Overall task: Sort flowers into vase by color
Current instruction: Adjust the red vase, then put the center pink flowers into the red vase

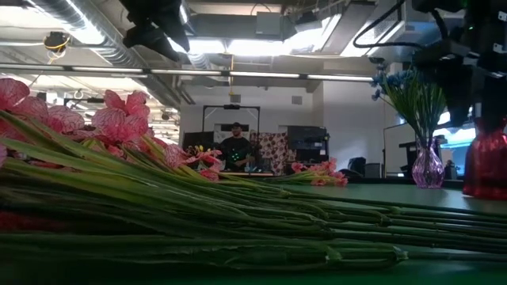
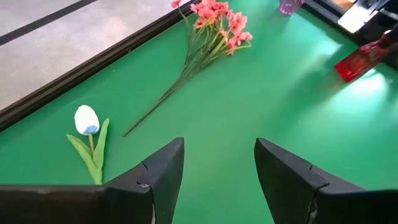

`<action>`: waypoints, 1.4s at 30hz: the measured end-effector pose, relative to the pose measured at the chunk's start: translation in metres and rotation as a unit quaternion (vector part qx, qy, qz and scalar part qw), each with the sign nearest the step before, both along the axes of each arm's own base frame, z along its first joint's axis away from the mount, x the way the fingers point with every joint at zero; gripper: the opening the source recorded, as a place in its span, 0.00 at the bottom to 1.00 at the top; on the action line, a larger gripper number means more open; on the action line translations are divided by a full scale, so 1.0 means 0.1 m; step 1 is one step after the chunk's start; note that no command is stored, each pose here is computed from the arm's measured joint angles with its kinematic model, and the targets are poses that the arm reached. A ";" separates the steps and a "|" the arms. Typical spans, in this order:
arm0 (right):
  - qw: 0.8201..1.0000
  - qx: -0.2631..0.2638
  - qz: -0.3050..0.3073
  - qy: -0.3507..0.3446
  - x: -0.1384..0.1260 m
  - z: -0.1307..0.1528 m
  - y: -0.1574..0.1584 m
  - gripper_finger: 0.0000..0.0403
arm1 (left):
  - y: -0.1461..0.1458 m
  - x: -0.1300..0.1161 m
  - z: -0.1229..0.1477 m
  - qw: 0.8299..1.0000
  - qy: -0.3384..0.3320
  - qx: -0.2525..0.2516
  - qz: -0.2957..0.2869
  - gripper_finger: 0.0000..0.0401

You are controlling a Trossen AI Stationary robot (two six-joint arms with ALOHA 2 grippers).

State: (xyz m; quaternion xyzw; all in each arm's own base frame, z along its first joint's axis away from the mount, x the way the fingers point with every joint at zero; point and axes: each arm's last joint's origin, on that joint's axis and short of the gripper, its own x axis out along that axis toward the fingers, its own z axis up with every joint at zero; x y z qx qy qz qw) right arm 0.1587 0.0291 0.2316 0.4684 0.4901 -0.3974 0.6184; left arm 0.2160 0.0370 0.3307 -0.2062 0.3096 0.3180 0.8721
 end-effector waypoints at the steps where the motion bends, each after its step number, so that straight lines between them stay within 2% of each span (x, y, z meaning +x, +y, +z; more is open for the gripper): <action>1: 1.000 0.002 -0.003 0.000 0.00 0.01 -0.01 0.62 | 0.00 0.01 0.01 1.000 -0.005 0.000 0.001 0.48; 8: 1.000 0.016 -0.013 -0.016 0.04 0.21 -0.04 0.68 | 0.01 0.06 0.00 1.000 -0.011 0.006 -0.009 0.48; 13: 1.000 0.022 -0.012 -0.012 0.03 0.31 -0.03 0.68 | 0.01 0.10 -0.06 1.000 0.010 0.005 -0.011 0.48; 15: 0.999 0.023 -0.012 -0.035 0.05 0.42 -0.03 0.66 | -0.03 0.10 -0.08 1.000 0.020 0.005 -0.020 0.48; 17: 0.998 0.003 -0.007 -0.068 0.07 0.57 -0.02 0.64 | -0.11 0.09 -0.09 0.998 0.037 0.009 -0.049 0.48; 20: 0.988 -0.060 0.030 -0.137 0.12 0.83 0.04 0.61 | -0.34 0.11 -0.09 0.991 0.037 -0.009 -0.131 0.48; 23: 0.961 -0.123 0.119 -0.219 0.24 1.04 0.16 0.57 | -0.62 0.12 -0.11 0.979 0.035 -0.028 -0.200 0.48; 25: 0.929 -0.159 0.201 -0.268 0.36 1.10 0.31 0.55 | -0.80 0.11 -0.13 0.973 0.041 -0.039 -0.225 0.48; 27: 0.896 -0.176 0.271 -0.304 0.47 1.12 0.49 0.53 | -0.95 0.08 -0.14 0.969 0.038 -0.050 -0.237 0.48; 28: 0.885 -0.179 0.296 -0.311 0.53 1.10 0.57 0.52 | -1.01 0.06 -0.14 0.969 0.036 -0.054 -0.238 0.48; 33: 0.861 -0.170 0.378 -0.296 0.82 0.82 0.95 0.46 | -1.29 -0.05 -0.13 0.972 0.017 -0.068 -0.223 0.48; 40: 0.811 -0.175 0.474 -0.296 1.14 0.40 1.43 0.40 | -1.54 -0.21 -0.16 0.975 0.009 -0.123 -0.185 0.48; 42: 0.807 -0.173 0.487 -0.285 1.20 0.27 1.51 0.39 | -1.60 -0.26 -0.15 0.975 0.000 -0.135 -0.176 0.48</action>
